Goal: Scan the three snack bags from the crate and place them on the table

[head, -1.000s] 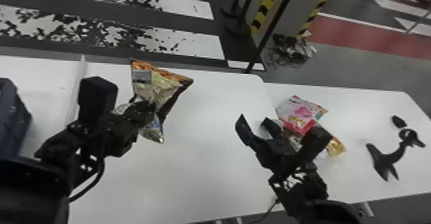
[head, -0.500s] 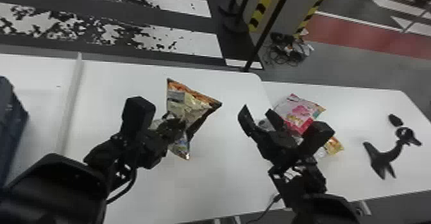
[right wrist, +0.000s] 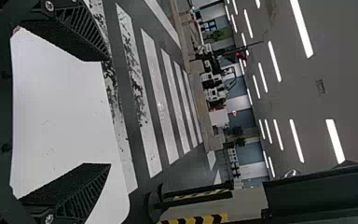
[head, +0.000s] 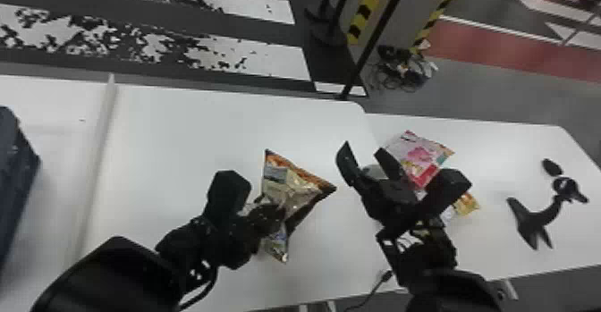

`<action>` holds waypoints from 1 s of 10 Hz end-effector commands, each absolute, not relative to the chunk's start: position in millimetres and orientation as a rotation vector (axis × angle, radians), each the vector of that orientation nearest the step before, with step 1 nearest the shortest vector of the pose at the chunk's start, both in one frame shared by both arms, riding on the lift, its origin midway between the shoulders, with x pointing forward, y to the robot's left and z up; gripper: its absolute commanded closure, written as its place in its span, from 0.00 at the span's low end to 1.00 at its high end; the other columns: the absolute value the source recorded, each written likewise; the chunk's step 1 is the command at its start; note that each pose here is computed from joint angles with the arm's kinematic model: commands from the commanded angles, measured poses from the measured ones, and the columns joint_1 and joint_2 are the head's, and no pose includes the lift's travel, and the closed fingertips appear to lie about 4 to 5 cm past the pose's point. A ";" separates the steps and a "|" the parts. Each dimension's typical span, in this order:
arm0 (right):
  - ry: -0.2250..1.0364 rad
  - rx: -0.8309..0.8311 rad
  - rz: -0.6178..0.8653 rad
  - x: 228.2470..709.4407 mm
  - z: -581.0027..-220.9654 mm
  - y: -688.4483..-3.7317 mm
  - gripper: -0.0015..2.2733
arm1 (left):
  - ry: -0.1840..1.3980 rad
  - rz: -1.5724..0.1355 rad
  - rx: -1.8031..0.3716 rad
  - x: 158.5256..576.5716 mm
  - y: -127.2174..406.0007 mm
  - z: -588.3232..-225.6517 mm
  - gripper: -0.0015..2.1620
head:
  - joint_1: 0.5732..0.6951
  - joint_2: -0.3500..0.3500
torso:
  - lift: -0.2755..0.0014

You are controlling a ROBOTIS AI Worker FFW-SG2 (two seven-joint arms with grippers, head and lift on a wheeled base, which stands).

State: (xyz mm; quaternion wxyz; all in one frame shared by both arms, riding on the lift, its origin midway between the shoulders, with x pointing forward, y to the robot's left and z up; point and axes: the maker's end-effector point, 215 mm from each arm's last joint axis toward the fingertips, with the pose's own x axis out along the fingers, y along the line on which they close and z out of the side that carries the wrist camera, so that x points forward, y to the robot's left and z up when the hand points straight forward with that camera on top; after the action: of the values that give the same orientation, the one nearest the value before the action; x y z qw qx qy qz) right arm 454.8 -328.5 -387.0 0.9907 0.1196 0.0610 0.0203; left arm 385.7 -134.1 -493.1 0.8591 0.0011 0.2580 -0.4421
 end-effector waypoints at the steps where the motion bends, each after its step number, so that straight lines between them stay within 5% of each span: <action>1: 0.120 0.240 0.040 454.0 -386.9 -329.2 0.03 | 0.562 -0.946 -0.037 379.0 -141.4 -496.6 0.73 | 1.00 0.00 | 0.77; 2: 0.117 0.239 0.039 452.0 -386.7 -330.0 0.03 | 0.565 -0.955 -0.039 375.9 -143.8 -497.5 0.20 | 1.00 0.00 | 0.77; 3: 0.114 0.239 0.035 449.2 -387.1 -332.4 0.03 | 0.565 -0.958 -0.038 375.1 -144.5 -497.5 0.00 | 1.00 0.00 | 0.77; 7: 0.112 0.230 0.032 439.7 -386.6 -336.1 0.03 | 0.509 -0.956 -0.050 383.4 -145.9 -469.4 0.01 | 1.00 0.00 | 0.77; 10: 0.122 0.227 0.040 437.6 -389.2 -333.0 0.03 | 0.402 -0.799 -0.069 424.5 -78.1 -422.8 0.01 | 1.00 0.00 | 0.77</action>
State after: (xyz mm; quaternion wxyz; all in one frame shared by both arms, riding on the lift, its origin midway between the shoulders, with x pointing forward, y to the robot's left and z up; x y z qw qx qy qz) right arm 437.5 -334.8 -388.3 0.9916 0.1139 0.0589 0.0178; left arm 415.3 -97.8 -433.5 0.8914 -0.0324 0.2053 -0.4028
